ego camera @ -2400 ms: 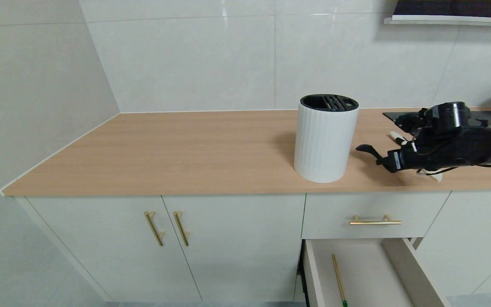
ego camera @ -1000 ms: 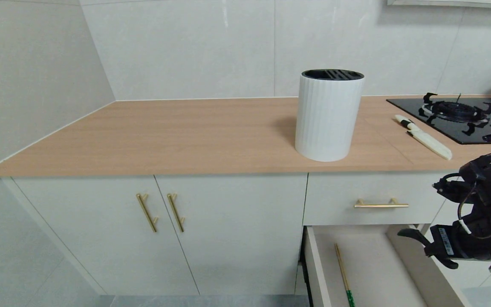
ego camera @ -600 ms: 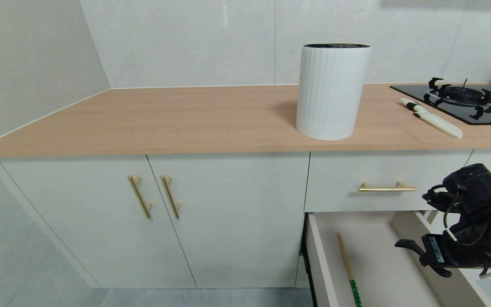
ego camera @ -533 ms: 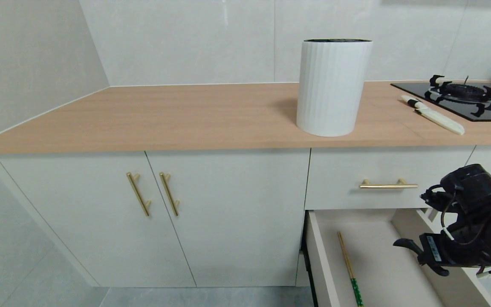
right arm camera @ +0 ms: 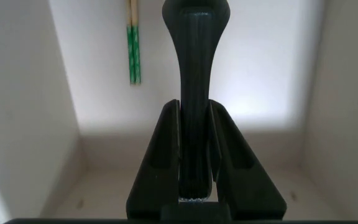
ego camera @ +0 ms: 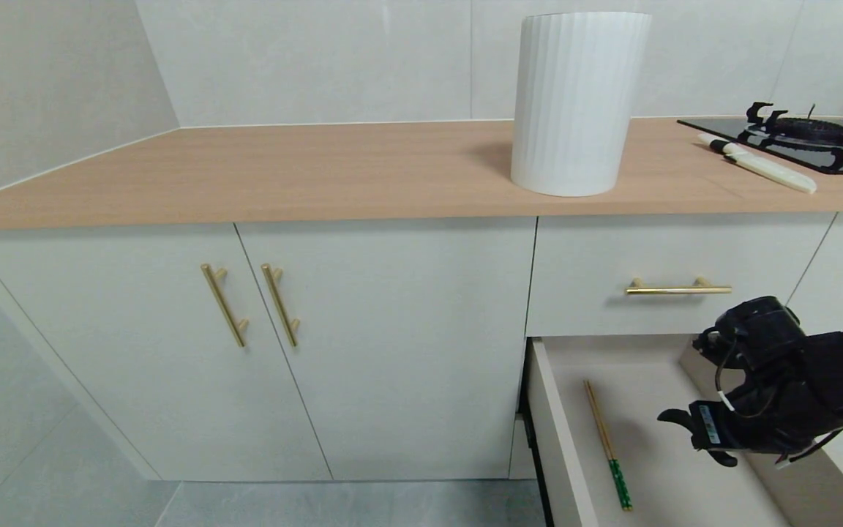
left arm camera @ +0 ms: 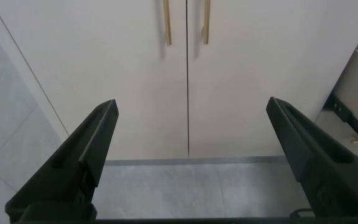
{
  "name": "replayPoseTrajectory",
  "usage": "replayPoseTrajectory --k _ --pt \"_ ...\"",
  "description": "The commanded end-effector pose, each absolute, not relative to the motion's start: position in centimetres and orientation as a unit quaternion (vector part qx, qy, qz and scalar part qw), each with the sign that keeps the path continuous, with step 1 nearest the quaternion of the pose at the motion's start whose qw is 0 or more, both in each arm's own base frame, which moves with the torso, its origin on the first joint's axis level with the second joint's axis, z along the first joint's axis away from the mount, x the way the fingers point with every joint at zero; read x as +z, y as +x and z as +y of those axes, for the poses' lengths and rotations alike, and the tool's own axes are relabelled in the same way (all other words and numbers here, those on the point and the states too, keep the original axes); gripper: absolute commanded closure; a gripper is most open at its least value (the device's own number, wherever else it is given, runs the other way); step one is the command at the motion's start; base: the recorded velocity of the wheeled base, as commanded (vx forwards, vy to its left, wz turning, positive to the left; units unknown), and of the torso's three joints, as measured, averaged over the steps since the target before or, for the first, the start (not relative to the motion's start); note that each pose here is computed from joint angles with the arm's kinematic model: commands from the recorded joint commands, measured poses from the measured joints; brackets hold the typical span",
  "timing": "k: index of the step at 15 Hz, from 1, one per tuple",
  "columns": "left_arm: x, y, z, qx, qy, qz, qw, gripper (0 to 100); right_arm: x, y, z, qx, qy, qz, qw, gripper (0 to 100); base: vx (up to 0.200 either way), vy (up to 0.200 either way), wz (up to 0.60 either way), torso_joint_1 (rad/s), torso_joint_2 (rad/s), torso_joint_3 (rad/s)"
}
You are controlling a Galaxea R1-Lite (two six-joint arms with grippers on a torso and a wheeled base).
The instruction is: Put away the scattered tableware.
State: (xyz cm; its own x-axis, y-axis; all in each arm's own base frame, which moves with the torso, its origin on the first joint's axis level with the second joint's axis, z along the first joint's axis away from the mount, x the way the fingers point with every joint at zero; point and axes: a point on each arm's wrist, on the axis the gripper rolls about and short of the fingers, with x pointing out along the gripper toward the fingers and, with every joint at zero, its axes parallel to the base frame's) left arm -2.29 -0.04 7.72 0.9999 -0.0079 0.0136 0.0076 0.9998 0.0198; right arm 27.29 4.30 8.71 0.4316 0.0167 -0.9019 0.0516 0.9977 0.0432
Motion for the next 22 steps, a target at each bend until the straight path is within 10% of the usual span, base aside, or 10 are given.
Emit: replayPoseTrajectory --k 1,12,22 --pt "7.7 -2.3 0.0 -0.003 0.010 -0.007 1.000 0 6.9 28.1 4.2 -0.015 0.031 0.548 0.836 100 0.000 0.000 0.00 0.000 0.00 0.000" --pt "7.7 -2.3 0.0 -0.003 0.010 -0.007 1.000 0 -2.8 31.3 3.0 -0.012 0.012 0.515 0.857 100 0.000 0.000 0.00 0.000 0.00 0.000" --pt "7.7 -2.3 0.0 -0.004 0.010 -0.007 1.000 0 -3.6 31.6 2.5 -0.014 0.011 0.492 0.871 100 0.000 0.000 0.00 0.000 0.00 0.000"
